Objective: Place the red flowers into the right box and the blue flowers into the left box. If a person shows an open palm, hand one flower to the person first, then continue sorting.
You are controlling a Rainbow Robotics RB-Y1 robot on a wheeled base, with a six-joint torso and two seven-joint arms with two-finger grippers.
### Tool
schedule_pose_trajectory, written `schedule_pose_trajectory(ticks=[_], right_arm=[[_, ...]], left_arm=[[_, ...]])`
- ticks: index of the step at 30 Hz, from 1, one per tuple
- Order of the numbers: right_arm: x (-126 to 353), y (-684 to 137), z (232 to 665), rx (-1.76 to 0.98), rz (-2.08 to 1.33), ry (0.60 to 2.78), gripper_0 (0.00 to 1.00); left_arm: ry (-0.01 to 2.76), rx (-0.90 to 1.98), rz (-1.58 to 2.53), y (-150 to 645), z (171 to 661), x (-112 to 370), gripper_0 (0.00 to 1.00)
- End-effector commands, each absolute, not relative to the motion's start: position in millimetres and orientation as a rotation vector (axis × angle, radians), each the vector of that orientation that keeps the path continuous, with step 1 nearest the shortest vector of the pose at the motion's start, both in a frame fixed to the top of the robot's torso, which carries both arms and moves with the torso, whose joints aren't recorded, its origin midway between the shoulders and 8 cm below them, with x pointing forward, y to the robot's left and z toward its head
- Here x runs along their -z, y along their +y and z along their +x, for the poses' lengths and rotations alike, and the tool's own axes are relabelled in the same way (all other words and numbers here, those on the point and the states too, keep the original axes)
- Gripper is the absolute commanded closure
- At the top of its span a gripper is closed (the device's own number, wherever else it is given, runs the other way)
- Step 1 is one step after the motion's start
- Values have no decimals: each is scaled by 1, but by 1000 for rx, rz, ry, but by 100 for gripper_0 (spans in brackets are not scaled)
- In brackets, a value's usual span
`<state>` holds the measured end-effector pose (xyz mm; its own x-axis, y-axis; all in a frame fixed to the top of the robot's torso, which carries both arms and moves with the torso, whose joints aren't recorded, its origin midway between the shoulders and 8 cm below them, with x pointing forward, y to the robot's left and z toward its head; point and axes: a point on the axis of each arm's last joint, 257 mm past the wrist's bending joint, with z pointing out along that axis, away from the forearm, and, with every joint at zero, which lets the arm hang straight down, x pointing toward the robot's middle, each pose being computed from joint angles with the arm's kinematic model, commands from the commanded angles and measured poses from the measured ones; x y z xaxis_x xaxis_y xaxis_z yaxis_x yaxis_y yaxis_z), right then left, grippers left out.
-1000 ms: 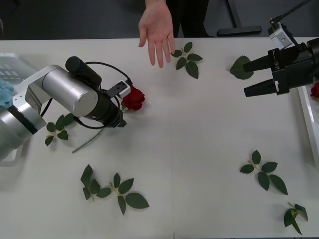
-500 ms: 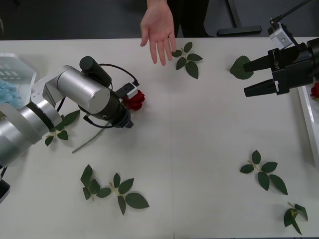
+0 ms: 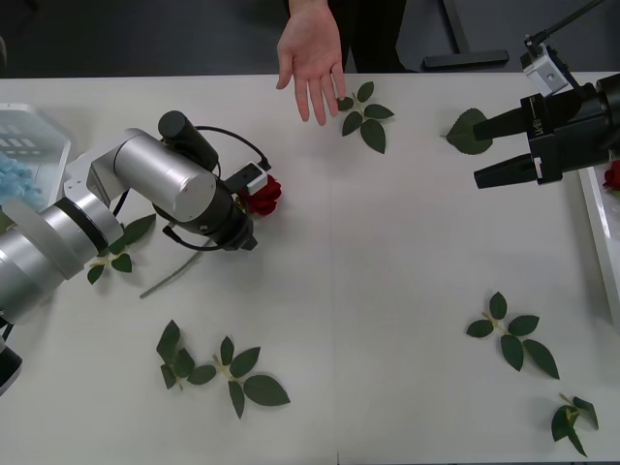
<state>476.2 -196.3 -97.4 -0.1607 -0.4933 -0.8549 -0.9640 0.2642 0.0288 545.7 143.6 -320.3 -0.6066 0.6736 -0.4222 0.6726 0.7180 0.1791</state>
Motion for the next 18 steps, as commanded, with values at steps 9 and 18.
schedule_pose_trajectory(ticks=[9,18], right_arm=[[87,-200,478,-759,-1338,1754,0],[87,-200,478,-759,-1338,1754,0]], left_arm=[[2442,31,993,122,556,301,84],[2438,20,994,124,558,301,100]])
